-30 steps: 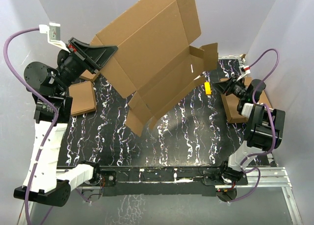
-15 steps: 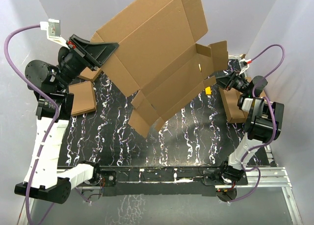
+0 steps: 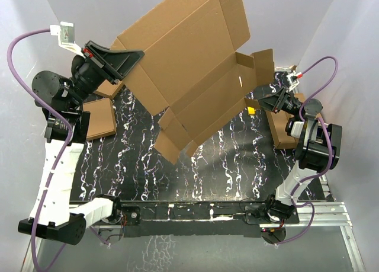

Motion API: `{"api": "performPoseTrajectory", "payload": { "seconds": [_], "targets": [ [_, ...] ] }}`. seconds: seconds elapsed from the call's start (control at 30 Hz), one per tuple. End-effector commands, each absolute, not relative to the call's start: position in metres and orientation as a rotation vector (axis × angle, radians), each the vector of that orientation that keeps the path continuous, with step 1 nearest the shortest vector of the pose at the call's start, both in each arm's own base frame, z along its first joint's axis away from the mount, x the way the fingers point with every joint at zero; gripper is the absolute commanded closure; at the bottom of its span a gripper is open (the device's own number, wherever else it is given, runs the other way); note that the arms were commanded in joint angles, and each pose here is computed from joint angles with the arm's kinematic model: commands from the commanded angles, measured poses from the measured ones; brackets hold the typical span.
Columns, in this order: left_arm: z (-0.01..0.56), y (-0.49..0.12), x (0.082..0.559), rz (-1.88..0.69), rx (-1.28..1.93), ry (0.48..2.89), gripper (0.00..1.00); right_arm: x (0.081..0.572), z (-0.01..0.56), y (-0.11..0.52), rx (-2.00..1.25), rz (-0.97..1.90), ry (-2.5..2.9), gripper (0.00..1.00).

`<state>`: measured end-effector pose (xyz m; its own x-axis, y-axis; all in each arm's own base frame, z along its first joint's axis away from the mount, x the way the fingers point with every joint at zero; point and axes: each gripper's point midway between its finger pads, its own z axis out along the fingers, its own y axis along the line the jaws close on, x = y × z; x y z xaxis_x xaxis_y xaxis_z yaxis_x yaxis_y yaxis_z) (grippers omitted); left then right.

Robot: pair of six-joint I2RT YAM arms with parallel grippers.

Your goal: Fold the paper box

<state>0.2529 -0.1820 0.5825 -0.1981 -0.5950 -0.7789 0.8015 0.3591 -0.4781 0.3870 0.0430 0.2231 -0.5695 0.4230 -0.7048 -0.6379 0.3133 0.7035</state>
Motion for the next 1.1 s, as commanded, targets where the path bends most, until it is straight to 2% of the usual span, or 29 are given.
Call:
{"api": "performPoseTrajectory", "payload": {
  "seconds": [0.0,0.23,0.43,0.63,0.9,1.07],
  "targets": [
    [0.611,-0.178,0.236,-1.270,0.264,1.124,1.00,0.366,0.256,0.054,-0.505,1.236,1.458,0.54],
    [0.616,-0.183,0.228,-1.322,0.309,1.104,1.00,0.363,0.261,0.070,-0.566,1.252,1.439,0.42],
    [0.624,-0.184,0.223,-1.354,0.322,1.077,1.00,0.362,0.265,0.071,-0.586,1.234,1.425,0.38],
    [0.637,-0.185,0.217,-1.390,0.338,1.043,1.00,0.362,0.276,0.073,-0.640,1.180,1.376,0.38],
    [0.653,-0.185,0.204,-1.415,0.364,1.002,1.00,0.367,0.302,0.073,-0.703,1.111,1.301,0.44],
    [0.665,-0.184,0.197,-1.413,0.381,0.975,1.00,0.371,0.314,0.072,-0.754,1.066,1.268,0.39]
  ]
}}
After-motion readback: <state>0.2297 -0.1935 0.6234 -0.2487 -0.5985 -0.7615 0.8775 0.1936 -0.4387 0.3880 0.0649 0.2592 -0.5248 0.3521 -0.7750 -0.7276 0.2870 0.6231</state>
